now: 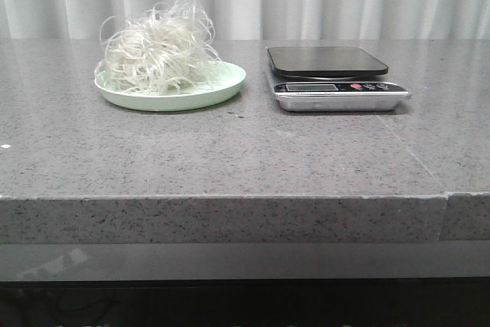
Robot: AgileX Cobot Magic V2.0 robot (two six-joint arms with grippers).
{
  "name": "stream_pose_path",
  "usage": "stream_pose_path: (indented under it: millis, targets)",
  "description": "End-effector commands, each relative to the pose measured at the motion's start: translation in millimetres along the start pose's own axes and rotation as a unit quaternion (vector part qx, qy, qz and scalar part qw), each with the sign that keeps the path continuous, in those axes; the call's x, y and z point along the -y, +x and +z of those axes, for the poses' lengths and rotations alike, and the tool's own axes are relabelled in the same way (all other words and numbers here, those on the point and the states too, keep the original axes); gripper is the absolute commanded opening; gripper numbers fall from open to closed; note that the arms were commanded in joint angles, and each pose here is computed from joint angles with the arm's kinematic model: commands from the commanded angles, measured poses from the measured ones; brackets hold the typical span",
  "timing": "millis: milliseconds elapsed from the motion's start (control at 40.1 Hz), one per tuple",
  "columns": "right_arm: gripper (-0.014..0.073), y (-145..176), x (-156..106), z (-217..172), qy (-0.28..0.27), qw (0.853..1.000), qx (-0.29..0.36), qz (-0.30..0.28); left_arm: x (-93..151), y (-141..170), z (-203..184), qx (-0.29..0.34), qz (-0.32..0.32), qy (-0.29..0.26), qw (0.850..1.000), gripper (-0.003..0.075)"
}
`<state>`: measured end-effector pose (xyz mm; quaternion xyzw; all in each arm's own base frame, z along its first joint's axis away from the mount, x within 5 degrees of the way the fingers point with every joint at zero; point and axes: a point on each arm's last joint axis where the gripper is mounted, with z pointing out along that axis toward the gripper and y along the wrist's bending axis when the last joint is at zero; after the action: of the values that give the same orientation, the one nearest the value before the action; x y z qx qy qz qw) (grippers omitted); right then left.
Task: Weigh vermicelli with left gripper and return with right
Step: 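Close the left gripper on the white vermicelli pile and lift it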
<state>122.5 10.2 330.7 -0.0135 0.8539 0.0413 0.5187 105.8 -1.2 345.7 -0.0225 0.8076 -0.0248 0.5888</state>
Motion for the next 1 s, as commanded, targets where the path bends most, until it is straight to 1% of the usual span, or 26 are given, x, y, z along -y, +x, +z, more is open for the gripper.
stream_pose_path:
  millis: [0,299,374,423,448,473,548,573,623,673,722,822,847,972]
  targets:
    - [0.0158,-14,-1,6,-0.002,1.000,0.021,-0.001,2,-11,5,0.019,-0.005,0.007,1.000,0.0156]
    - [0.0159,-12,0,26,0.000,1.000,-0.019,0.000,2,-8,21,-0.012,-0.005,0.004,1.000,0.0157]
    - [0.0190,-11,0,28,0.000,1.000,-0.023,-0.001,1,-7,25,-0.019,-0.005,0.004,1.000,0.0164]
    - [0.0261,-11,0,29,0.000,1.000,-0.026,-0.002,1,-7,28,-0.025,-0.005,0.003,1.000,0.0191]
    - [0.0296,-11,0,29,0.000,1.000,-0.026,-0.005,1,-6,29,-0.027,-0.004,0.003,1.000,0.0220]
    - [0.0349,-11,0,29,0.000,1.000,-0.026,-0.007,1,-6,30,-0.029,-0.002,0.003,1.000,0.0246]
    - [0.0480,-11,0,30,0.000,1.000,-0.026,-0.010,1,-5,32,-0.035,-0.002,0.003,0.999,0.0353]
    - [0.0512,-11,0,30,0.000,1.000,-0.026,-0.010,1,-5,33,-0.037,-0.002,0.003,0.999,0.0397]
    - [0.0565,-11,0,30,0.000,1.000,-0.027,-0.010,1,-4,35,-0.041,-0.001,0.002,0.999,0.0456]
    - [0.0588,-11,0,30,0.000,1.000,-0.027,-0.010,1,-4,38,-0.046,-0.001,0.002,0.999,0.0504]
    - [0.0589,-12,0,30,0.000,1.000,-0.025,-0.010,2,-3,41,-0.052,-0.002,0.003,0.999,0.0523]
    - [0.0589,-12,0,30,0.000,1.000,-0.022,-0.010,8,-4,49,-0.063,0.014,0.022,0.998,0.0513]
    - [0.0589,-12,0,30,0.000,1.000,-0.021,-0.010,11,-5,52,-0.066,0.026,0.032,0.997,0.0513]
    - [0.0587,-13,0,30,0.000,1.000,-0.018,-0.010,30,-17,65,-0.076,0.044,0.076,0.993,0.0513]
